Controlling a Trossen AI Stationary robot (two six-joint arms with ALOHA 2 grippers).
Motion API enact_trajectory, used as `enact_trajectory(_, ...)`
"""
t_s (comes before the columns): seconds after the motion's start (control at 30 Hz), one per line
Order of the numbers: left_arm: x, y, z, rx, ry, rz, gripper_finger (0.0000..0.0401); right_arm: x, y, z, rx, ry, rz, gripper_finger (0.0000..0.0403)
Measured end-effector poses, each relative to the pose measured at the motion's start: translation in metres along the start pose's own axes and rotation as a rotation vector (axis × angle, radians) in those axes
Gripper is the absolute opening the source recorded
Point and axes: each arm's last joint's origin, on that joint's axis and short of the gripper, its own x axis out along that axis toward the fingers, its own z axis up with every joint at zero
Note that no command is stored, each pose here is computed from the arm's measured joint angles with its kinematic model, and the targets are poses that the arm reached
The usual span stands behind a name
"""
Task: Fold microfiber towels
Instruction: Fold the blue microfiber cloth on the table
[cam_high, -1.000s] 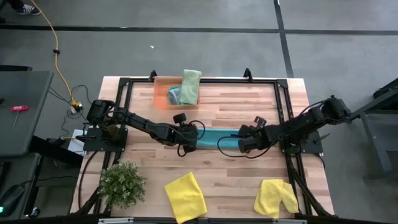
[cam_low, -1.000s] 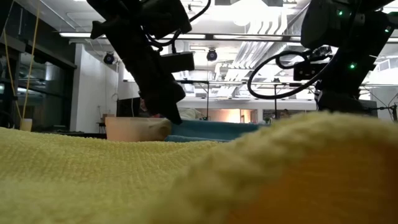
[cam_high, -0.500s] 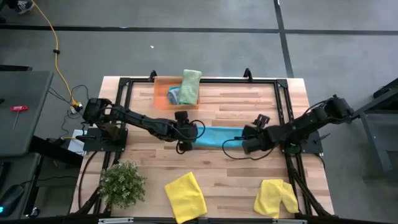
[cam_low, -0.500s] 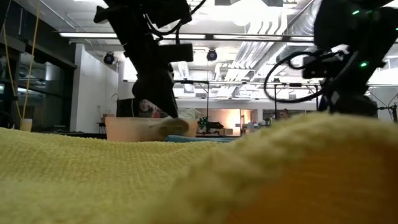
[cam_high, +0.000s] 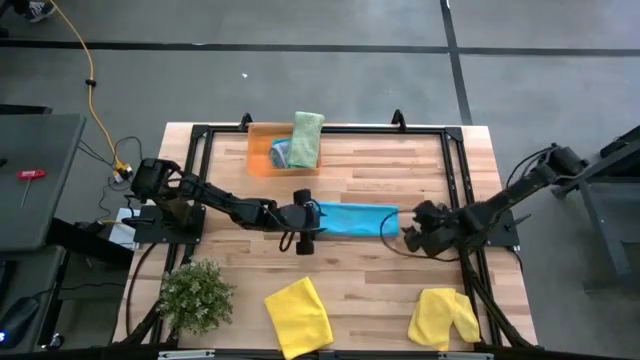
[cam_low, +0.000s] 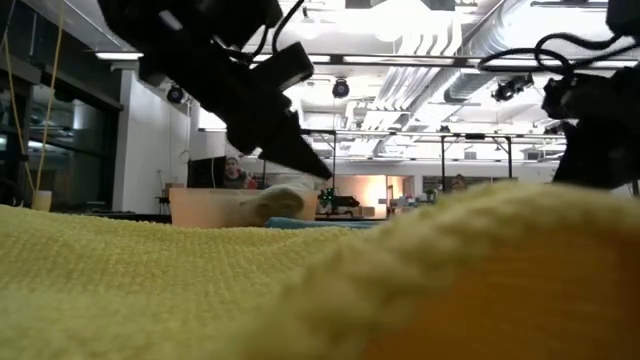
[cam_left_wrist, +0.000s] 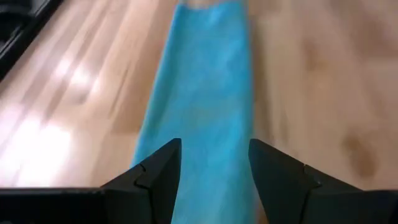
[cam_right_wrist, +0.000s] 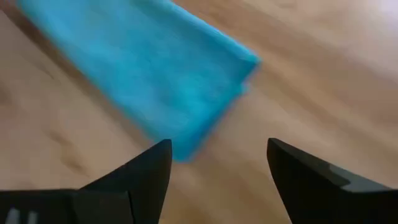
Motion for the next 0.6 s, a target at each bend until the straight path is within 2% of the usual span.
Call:
enact_trajectory(0.07,0.001,0.003,-0.004,-0.018,-0.051,-0.044,0.0177,0.000,0.000,0.002,0.113,-0.011,0.066,0.0254)
enact_trajectory(0.17,0.001,0.008,-0.013,-0.039,-0.091,-0.119,0.0177,0.004,-0.007,0.004,0.227,-0.016,0.072,0.0254)
enact_trajectory(0.23,0.001,0.013,-0.019,-0.073,-0.110,-0.125,0.0177,0.006,-0.008,0.007,0.295,-0.014,0.090,0.0254)
enact_trajectory(0.37,0.002,0.024,-0.033,-0.127,-0.091,-0.096,0.0177,0.017,-0.013,0.009,0.364,0.003,0.087,0.0254)
enact_trajectory(0.6,0.002,0.030,-0.049,-0.130,-0.034,-0.065,0.0168,0.025,-0.014,0.019,0.384,-0.008,0.106,0.0254)
